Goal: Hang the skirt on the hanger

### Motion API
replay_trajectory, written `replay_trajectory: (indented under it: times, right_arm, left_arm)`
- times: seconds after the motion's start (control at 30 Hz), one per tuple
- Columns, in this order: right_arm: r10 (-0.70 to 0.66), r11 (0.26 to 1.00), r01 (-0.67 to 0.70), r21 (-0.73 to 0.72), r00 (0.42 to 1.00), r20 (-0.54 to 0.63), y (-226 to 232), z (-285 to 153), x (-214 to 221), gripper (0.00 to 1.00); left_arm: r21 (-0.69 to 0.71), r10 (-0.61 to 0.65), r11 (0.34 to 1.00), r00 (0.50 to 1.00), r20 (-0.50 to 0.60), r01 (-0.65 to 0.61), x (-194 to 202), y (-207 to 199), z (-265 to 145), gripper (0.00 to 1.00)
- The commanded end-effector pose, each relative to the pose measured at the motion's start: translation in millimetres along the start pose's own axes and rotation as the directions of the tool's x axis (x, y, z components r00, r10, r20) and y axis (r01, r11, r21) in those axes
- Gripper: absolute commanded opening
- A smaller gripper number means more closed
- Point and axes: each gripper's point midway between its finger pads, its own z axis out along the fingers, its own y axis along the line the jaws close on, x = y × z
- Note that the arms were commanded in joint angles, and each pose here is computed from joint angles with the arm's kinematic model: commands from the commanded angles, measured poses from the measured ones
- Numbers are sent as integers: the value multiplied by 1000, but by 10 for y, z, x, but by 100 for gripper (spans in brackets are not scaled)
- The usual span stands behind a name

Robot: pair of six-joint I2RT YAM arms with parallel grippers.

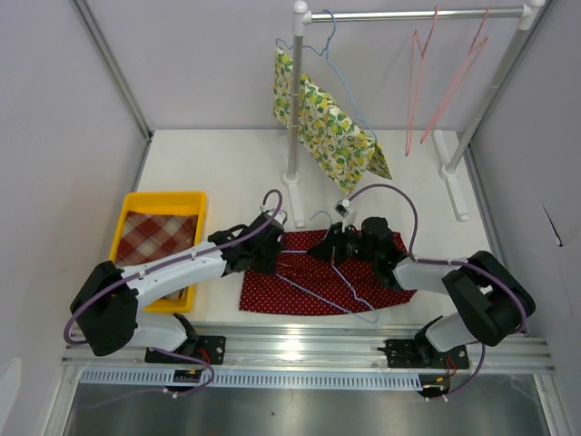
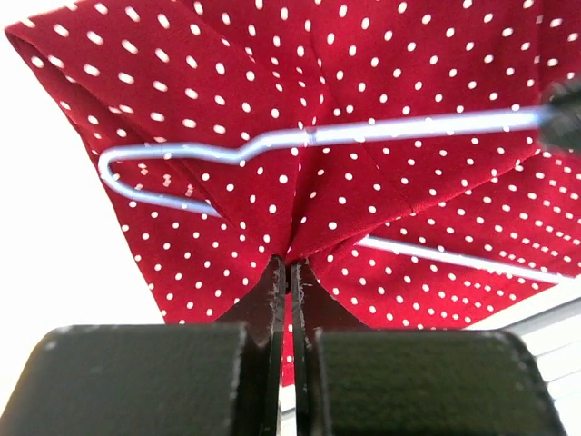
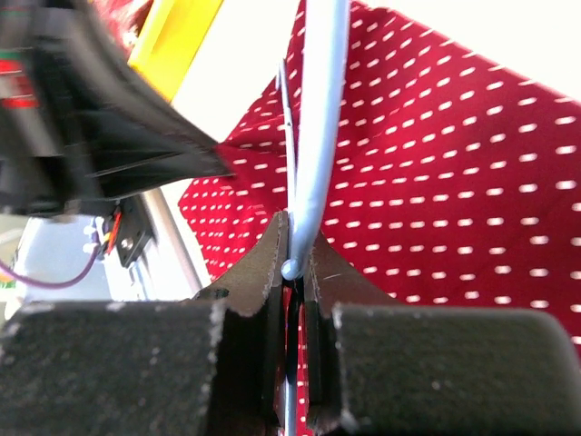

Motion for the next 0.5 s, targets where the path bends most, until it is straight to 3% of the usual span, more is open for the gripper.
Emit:
replay_trajectory:
  times: [0.0,0.47]
  right_arm:
    - [-55,997,52,57,997,45,-180,47,-159,0]
    - [-25,991,12,131,995,99,-561,-41,-268,0]
  left_arm:
    - [-6,51,999,998,30,-51,-155,8,-213,0]
    - [-107,-23,994,999,-29,19,-78,567,-223,0]
